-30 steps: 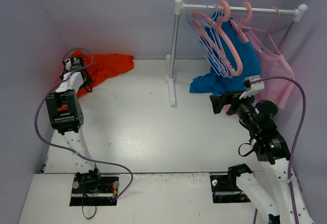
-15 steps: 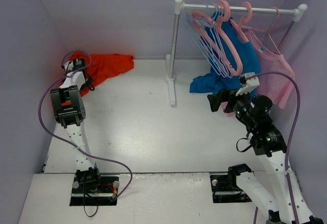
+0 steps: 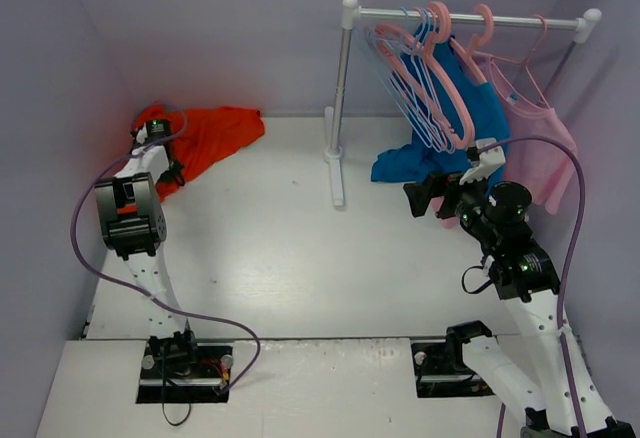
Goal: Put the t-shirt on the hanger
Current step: Move the T-shirt to the center of the board.
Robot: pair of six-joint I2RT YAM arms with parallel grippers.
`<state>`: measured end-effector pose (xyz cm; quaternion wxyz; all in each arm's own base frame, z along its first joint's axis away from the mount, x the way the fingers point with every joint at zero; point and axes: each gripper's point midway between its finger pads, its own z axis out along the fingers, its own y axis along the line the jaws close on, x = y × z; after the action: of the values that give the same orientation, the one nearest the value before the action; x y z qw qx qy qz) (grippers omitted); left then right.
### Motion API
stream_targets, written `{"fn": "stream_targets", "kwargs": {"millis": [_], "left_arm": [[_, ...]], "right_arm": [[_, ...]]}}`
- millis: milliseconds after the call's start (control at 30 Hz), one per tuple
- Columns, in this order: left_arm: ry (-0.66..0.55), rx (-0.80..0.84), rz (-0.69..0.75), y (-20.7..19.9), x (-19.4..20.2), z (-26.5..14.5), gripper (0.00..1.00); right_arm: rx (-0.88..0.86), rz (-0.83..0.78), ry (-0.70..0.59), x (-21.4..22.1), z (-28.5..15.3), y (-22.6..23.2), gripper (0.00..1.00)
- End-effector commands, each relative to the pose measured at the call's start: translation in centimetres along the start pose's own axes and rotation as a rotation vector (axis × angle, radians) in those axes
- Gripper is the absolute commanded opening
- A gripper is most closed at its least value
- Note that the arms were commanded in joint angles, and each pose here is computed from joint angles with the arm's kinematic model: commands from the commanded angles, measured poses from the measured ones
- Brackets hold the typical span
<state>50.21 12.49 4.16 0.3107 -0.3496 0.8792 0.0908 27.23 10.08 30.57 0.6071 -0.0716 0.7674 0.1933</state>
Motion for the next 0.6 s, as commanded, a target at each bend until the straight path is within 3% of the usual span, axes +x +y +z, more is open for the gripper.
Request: {"fn": "stream_targets", "kwargs": {"millis": [0, 33, 167, 500, 567], "left_arm": [[-0.119, 0.188, 0.152, -4.9, -2.4, -10.2, 0.00], [-0.146, 0.216, 0.172, -5.5, -2.6, -12.5, 0.00], [-0.132, 0.352, 0.233, -8.0, 2.6, -20.4, 0.00], [0.046, 0.494, 0.357, -8.3, 22.4, -27.5, 0.00], [0.083, 0.548, 0.389, -8.6, 25.0, -29.1, 0.14]], "right_arm": [[-0.064, -0.034, -0.098, -4.2, 0.2, 1.6, 1.00], [-0.073, -0.037, -0.096, -4.3, 0.3, 1.8, 0.99], [-0.130, -0.044, -0.079, -4.6, 0.9, 2.8, 0.97], [-0.212, -0.042, -0.019, -2.9, 1.7, 4.5, 0.94], [-0.231, -0.038, 0.006, -2.2, 2.1, 5.0, 0.93]]}}
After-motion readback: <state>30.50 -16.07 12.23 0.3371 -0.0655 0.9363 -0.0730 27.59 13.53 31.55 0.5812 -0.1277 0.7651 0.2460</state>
